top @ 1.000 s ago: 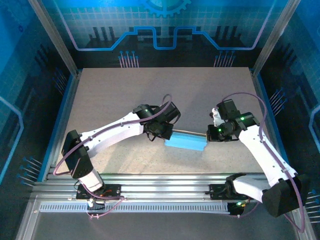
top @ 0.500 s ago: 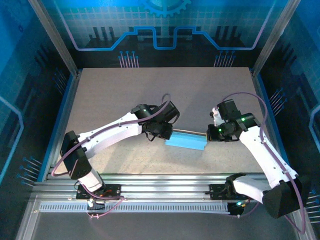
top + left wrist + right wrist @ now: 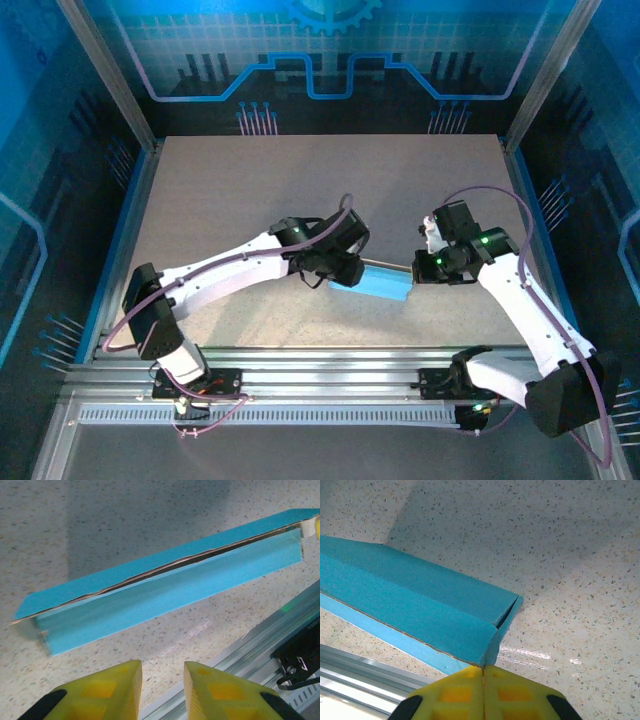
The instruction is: Fold the paper box
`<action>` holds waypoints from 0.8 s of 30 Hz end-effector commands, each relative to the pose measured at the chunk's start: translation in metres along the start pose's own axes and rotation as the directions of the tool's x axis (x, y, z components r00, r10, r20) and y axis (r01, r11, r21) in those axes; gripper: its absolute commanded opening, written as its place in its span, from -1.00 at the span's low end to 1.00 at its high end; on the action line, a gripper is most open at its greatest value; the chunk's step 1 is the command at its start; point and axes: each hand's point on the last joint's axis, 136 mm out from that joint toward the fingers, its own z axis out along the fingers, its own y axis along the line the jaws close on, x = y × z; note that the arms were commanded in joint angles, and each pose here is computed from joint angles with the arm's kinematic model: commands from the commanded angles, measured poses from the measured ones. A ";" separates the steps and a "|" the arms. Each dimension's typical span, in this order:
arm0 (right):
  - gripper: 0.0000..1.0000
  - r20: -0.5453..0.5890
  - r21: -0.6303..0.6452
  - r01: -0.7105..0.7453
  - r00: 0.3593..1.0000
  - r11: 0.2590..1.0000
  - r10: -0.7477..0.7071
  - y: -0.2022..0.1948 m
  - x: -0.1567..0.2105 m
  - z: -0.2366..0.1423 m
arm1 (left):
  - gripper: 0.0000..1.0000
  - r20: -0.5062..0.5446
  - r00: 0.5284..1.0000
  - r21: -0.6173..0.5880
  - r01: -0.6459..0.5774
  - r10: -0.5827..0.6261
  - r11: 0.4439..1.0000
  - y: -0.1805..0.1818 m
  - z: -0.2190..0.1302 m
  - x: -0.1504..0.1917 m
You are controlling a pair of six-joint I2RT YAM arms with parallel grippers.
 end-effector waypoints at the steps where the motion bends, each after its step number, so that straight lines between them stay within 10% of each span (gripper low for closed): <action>1: -0.82 0.000 -0.010 0.007 1.000 1.000 -0.007 0.004 0.003 -0.001 | -0.41 0.027 0.999 0.040 -0.026 0.025 0.999 -0.012 0.012 -0.008; 24: -0.83 0.001 -0.026 0.002 1.000 1.000 -0.002 0.006 0.001 0.003 | -0.40 0.068 0.998 0.062 0.010 -0.015 0.998 -0.022 0.042 -0.012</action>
